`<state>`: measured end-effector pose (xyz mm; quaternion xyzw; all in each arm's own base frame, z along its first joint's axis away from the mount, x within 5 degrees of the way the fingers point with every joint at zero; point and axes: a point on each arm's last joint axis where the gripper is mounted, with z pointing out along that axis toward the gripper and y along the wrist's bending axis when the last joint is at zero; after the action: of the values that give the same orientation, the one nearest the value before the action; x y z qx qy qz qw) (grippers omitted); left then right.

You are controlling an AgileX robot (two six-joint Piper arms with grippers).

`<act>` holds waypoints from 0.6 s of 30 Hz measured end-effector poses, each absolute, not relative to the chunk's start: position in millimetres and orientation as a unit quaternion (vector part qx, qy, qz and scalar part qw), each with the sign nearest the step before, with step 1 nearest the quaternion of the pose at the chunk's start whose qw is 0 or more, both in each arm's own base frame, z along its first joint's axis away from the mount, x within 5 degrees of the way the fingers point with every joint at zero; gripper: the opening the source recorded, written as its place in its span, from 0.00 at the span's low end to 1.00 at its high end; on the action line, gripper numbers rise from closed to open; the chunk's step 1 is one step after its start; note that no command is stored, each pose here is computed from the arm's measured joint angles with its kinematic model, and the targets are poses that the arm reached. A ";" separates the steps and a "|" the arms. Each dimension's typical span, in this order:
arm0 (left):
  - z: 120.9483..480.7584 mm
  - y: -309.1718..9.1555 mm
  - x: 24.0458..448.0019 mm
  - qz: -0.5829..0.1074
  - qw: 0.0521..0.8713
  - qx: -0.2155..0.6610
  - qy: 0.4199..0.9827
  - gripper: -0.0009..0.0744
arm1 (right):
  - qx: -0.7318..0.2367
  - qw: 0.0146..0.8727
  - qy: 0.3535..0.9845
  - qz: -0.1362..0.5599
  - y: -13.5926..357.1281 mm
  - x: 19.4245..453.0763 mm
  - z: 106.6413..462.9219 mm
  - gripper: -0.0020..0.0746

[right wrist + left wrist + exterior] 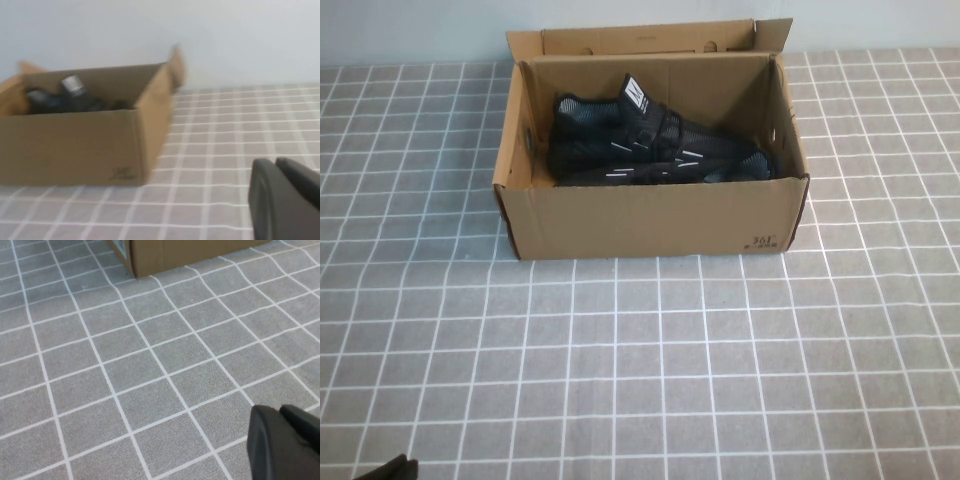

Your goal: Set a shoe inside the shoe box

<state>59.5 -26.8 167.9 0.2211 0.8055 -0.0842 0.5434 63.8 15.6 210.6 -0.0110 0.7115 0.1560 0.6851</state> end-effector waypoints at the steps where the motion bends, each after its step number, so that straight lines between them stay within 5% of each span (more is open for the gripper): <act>1: 167.9 -26.8 59.5 -0.084 0.543 0.221 0.805 0.01 | -0.001 0.691 0.708 0.146 13.5 63.8 207.0 0.01; 6: 167.9 -26.8 59.5 -0.084 0.543 0.221 0.805 0.01 | 0.029 0.707 0.698 0.110 6.8 57.9 201.7 0.01; 18: 167.7 -26.7 59.4 -0.084 0.542 0.221 0.806 0.01 | 0.014 0.601 0.794 0.088 8.2 53.2 174.7 0.01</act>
<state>59.4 -26.7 167.7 0.2213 0.8061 -0.0841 0.5424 53.2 8.2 174.7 0.0144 0.7944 0.0878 0.6009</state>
